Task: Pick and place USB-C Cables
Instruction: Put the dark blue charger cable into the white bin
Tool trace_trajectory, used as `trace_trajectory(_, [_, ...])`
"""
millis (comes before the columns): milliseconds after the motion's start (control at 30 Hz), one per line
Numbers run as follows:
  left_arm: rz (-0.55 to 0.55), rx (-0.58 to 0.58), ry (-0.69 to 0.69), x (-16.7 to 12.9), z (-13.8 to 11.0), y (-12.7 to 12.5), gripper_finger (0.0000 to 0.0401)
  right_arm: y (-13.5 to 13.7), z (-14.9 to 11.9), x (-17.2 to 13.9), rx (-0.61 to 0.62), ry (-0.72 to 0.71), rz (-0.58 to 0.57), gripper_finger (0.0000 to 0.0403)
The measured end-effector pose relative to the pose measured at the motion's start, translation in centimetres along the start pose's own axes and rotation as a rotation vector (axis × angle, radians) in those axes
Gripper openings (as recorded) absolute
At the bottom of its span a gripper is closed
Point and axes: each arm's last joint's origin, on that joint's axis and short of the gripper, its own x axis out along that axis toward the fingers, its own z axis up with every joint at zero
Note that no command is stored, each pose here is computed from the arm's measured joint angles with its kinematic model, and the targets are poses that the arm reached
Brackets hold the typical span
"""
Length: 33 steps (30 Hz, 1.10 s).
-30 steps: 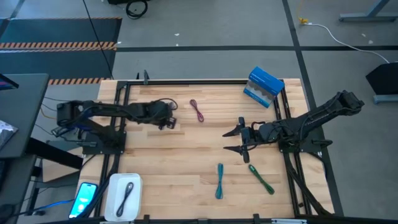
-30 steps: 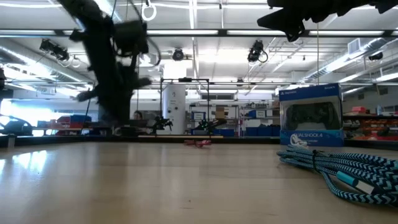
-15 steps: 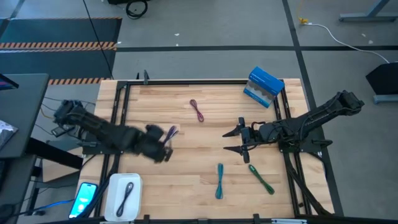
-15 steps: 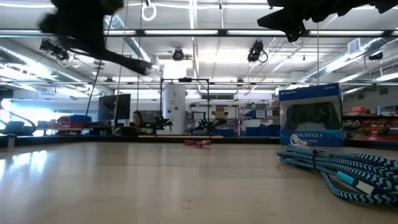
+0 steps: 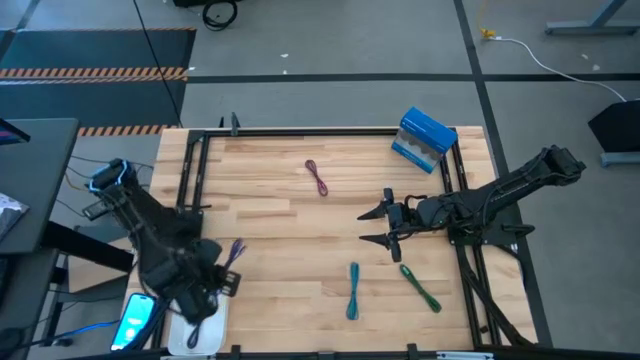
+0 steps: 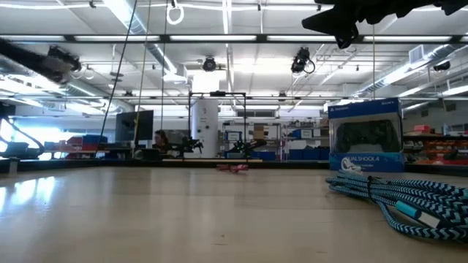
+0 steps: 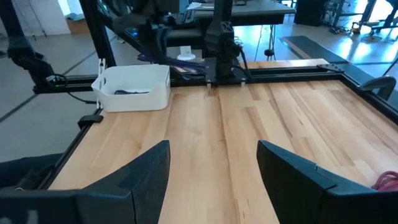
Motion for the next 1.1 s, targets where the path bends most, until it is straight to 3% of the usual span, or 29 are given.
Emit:
trace_trajectory(267, [0.049,-0.004,0.059,0.2,-2.2,0.8,0.0024,0.5,-0.1,-0.1,-0.001,0.008,0.024,0.0248])
trace_trajectory(633, [0.254,0.044,0.145,1.8,-5.4,1.8,0.0026,1.7,-0.3,-0.5,0.002,0.012,0.074,0.0248])
trace_trajectory(1100, [0.233,0.133,0.116,2.1,-8.4,3.5,0.0027,2.2,-0.4,-0.7,0.023,0.015,0.097,0.0248])
